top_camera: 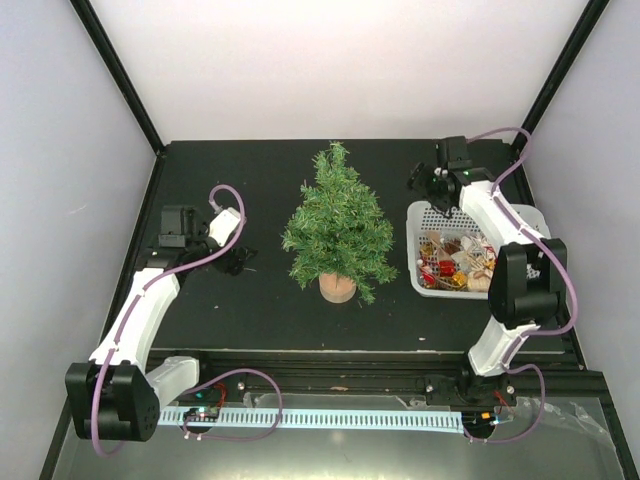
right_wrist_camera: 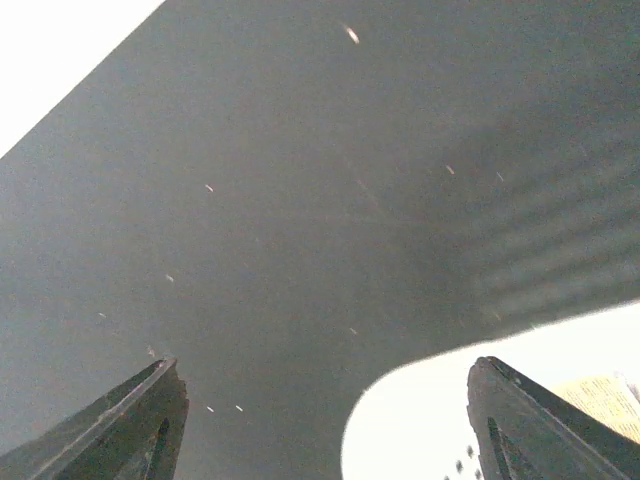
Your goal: Decorate the small christmas tree
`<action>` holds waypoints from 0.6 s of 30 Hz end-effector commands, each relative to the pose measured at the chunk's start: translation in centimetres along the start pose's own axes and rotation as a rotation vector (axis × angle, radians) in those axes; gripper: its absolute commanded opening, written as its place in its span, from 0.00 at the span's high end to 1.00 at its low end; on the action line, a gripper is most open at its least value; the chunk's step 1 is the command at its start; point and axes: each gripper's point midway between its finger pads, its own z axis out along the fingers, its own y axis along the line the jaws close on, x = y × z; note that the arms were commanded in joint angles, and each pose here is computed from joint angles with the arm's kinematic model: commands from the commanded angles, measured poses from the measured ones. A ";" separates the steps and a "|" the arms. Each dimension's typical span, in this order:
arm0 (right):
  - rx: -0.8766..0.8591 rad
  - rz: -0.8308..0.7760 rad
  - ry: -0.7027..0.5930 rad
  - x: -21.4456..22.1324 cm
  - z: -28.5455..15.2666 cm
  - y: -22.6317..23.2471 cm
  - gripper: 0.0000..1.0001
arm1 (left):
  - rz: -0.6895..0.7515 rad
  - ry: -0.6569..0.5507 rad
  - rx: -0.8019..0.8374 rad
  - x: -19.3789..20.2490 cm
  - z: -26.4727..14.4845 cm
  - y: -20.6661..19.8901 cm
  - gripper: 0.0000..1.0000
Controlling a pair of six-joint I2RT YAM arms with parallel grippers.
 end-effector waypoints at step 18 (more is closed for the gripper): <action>0.299 0.013 -0.082 5.4 -6.9 -10.4 0.20 | -0.003 -0.023 -0.023 -1.5 -1.0 0.4 0.11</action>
